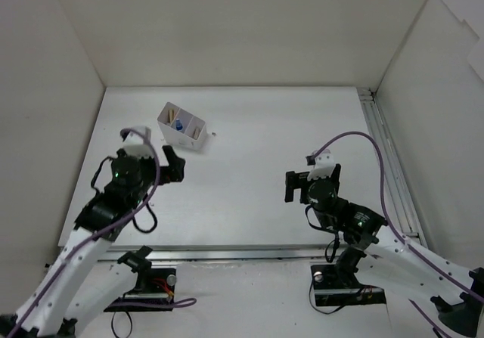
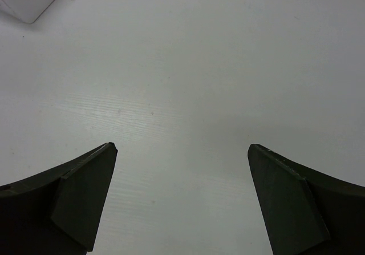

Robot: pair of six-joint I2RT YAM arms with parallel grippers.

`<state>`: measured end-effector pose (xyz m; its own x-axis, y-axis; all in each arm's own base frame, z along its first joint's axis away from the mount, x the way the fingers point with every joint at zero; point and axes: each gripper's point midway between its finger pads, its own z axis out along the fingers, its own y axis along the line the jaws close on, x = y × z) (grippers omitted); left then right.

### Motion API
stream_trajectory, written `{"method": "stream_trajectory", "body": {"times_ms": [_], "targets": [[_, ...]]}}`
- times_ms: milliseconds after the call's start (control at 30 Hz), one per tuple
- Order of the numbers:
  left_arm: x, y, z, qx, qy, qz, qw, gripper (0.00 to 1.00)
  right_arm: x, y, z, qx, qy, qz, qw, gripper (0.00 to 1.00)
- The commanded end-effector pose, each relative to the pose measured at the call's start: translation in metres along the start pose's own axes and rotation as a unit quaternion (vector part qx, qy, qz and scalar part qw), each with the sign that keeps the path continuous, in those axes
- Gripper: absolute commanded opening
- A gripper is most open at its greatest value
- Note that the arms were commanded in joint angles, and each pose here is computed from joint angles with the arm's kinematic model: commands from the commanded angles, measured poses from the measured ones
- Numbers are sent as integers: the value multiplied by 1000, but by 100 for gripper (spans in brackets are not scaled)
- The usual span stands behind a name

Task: Sort the stationery into containers
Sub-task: Reset both arms

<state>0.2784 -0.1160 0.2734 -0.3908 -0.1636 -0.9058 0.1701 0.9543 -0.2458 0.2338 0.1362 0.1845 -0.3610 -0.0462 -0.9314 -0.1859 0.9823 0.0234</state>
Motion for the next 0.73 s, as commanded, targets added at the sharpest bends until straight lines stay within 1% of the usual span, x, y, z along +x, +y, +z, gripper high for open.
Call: {"method": "stream_trajectory", "body": {"times_ms": [0,33,67,100,133,167,300,433,533,700], "targets": [[10,28,-31,-57,-46,-85,994,100,-11,-13,-1,43,-26,48,998,98],[31,38,-36,-72,-27,-86,993,100,-12,-16,-2,52,-29,56,997,98],[30,43,-49,-70,-48,-93,992,100,-11,-19,-2,58,-31,60,996,98],[41,46,-51,-75,-42,-90,992,100,-11,-21,-1,66,-33,67,995,98],[44,47,-53,-76,-46,-106,990,100,-10,-23,-1,71,-34,70,994,98],[41,47,-58,-68,-61,-110,990,100,-9,-24,-1,73,-35,72,994,98],[33,44,-63,-58,-76,-110,989,100,-8,-24,-1,76,-36,89,992,98],[33,45,-58,-68,-65,-104,990,100,-3,-29,-1,87,-39,99,991,98],[36,45,-52,-74,-50,-98,991,100,-6,-34,-4,95,-51,107,988,98],[31,40,-51,-71,-42,-90,993,100,-9,-42,-9,106,-64,112,986,98]]}}
